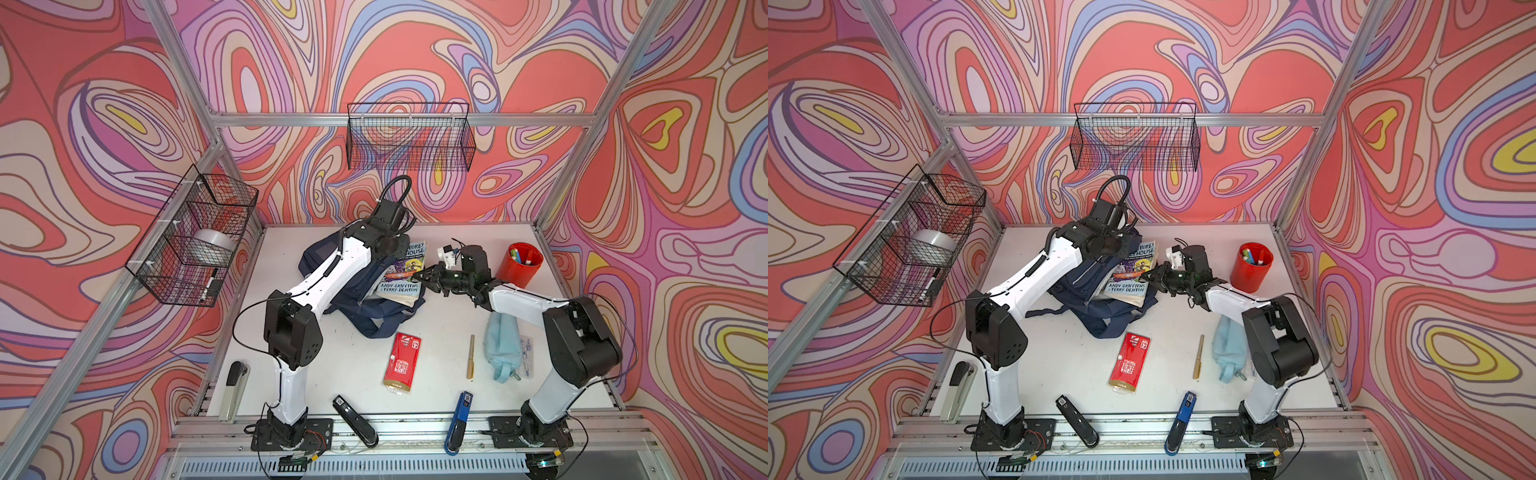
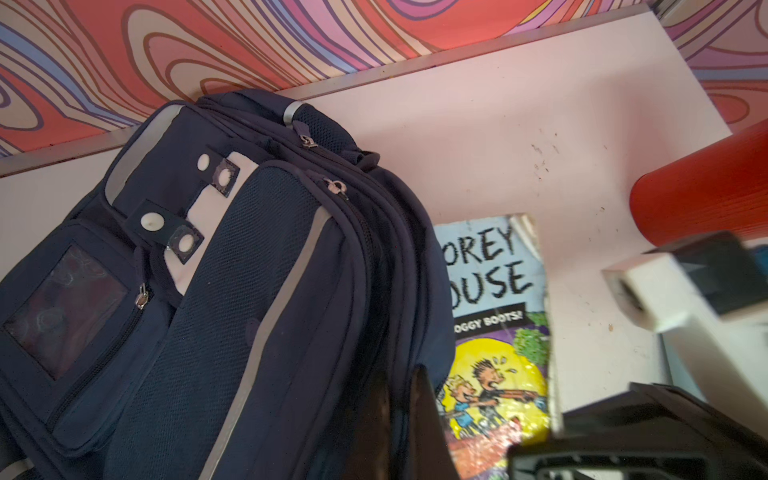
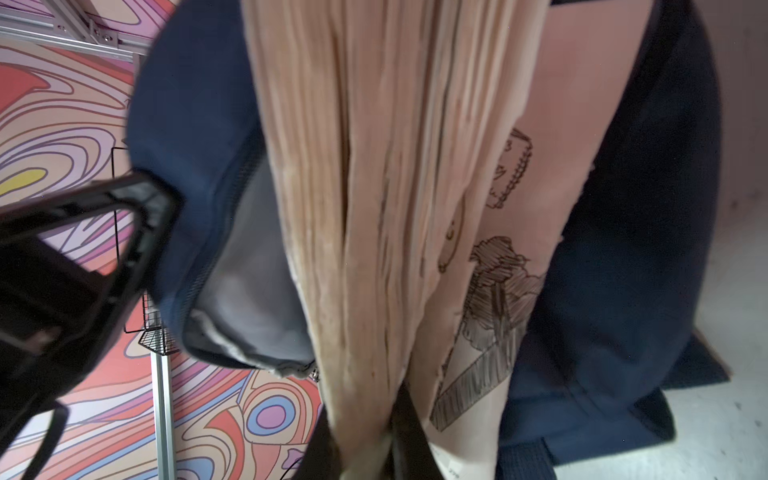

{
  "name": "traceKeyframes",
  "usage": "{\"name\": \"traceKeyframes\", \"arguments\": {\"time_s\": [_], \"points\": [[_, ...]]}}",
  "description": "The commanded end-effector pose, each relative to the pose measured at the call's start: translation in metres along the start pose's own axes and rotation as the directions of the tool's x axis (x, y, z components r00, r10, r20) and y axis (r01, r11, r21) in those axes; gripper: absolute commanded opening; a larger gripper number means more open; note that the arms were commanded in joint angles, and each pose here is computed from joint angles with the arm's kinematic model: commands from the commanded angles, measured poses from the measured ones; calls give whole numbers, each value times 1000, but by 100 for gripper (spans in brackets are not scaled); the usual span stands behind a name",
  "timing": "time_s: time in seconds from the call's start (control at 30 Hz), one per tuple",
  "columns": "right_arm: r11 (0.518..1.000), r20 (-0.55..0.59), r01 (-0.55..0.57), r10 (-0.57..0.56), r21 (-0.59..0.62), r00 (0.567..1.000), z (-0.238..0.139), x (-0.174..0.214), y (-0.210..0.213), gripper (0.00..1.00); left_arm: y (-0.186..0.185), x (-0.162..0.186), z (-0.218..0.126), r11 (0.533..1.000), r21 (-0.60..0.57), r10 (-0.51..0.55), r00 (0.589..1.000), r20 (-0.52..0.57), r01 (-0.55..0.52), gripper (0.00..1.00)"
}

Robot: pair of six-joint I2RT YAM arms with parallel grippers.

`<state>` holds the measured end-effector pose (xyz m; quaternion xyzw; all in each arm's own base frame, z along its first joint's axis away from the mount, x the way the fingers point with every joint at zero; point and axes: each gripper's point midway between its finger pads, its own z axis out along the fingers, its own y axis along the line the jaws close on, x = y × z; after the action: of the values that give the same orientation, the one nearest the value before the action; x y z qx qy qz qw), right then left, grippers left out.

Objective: Pack the student bag
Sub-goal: 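Lower the book into the backpack and open the right gripper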

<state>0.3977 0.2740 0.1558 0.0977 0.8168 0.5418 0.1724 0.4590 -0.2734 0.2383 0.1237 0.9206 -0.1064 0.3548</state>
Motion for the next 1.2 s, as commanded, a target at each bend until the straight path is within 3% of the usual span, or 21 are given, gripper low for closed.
{"name": "traceKeyframes", "arguments": {"time_s": [0.0,0.13,0.2,0.33,0.43,0.6,0.83,0.9,0.97,1.03,1.17], "points": [[989,45,99,-95,-109,994,11,-10,33,0,-15,-33,-33,997,70,-24,995,99,17,0],[983,64,156,-150,-97,987,34,-9,28,0,-19,-34,-35,995,92,-35,994,101,26,0],[972,104,181,-166,-152,981,41,-14,35,0,-20,-35,-35,994,102,-46,993,105,35,0],[988,184,143,-130,-56,974,54,-32,16,0,-21,-31,-33,993,109,-55,994,94,45,0],[987,182,157,-161,36,970,75,-32,15,0,-24,-30,-34,991,123,-63,993,96,51,0],[988,151,125,-138,91,979,122,-20,13,0,-31,-35,-36,988,144,-70,992,107,54,0],[992,236,49,-76,119,969,152,-24,-25,0,-29,-32,-36,989,136,-75,993,97,61,0],[995,219,65,-81,82,972,155,-21,-22,17,-28,-29,-35,989,131,-74,993,94,62,0],[991,187,97,-114,94,976,155,-20,-16,44,-26,-26,-31,991,121,-74,993,89,63,0],[987,172,121,-138,107,975,145,-19,-12,61,-25,-22,-26,991,117,-74,994,83,64,0],[980,144,123,-146,154,979,112,-14,-16,70,-22,-18,-22,991,116,-78,994,79,69,0]]}}
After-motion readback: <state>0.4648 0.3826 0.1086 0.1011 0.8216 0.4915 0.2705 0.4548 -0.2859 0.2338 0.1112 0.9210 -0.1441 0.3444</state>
